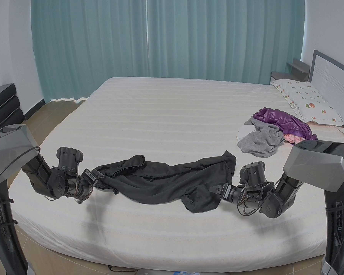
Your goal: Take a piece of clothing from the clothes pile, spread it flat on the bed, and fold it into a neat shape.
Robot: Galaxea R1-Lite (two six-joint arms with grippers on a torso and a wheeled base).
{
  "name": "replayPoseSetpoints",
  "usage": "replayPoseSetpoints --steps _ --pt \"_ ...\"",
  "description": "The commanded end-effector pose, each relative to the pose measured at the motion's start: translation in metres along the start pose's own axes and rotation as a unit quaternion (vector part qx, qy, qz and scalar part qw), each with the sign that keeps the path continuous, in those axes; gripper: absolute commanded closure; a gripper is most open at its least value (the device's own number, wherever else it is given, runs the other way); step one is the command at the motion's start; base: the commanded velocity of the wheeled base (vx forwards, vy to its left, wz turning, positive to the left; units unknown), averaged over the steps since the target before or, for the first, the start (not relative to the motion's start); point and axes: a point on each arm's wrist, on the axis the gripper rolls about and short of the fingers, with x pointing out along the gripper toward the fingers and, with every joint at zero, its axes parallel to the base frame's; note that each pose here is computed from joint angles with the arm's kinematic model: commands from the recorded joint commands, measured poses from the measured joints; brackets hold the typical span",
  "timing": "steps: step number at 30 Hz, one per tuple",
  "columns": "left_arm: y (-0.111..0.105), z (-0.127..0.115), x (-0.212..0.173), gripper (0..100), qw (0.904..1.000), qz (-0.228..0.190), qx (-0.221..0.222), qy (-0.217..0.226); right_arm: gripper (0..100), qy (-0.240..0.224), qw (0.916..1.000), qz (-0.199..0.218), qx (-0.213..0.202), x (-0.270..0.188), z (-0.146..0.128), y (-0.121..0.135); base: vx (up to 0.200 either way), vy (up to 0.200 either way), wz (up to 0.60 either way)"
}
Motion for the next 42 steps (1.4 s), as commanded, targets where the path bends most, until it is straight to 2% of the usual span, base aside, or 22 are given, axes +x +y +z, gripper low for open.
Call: replayPoseSetpoints --steps 1,8,18,31,32,42 --pt "0.0 0.001 0.0 0 1.0 -0.001 -0.001 -0.001 0 0.011 0.9999 0.004 -0.008 -0.006 -0.007 0.005 0.0 0.0 0.0" --pt "0.0 0.001 -0.001 0 1.0 -0.001 -0.001 -0.002 0 0.039 0.9988 0.027 -0.015 0.004 -0.019 0.012 0.0 0.0 0.0" --pt "0.0 0.001 0.0 0 1.0 -0.001 -0.001 -0.001 0 0.07 0.9969 0.031 -0.015 0.01 -0.023 0.013 0.0 0.0 0.0" --pt "0.0 0.001 0.0 0 1.0 0.0 -0.006 -0.001 0 0.073 0.9967 0.034 -0.016 0.015 -0.023 0.016 0.0 0.0 0.0" --pt "0.0 0.001 0.0 0 1.0 0.0 -0.006 -0.001 100 0.073 0.9967 0.034 -0.016 0.015 -0.023 0.016 0.0 0.0 0.0" --pt "0.0 0.001 -0.001 0 1.0 -0.001 -0.006 -0.002 100 0.068 0.9972 0.028 -0.012 0.01 -0.018 0.016 0.0 0.0 0.0"
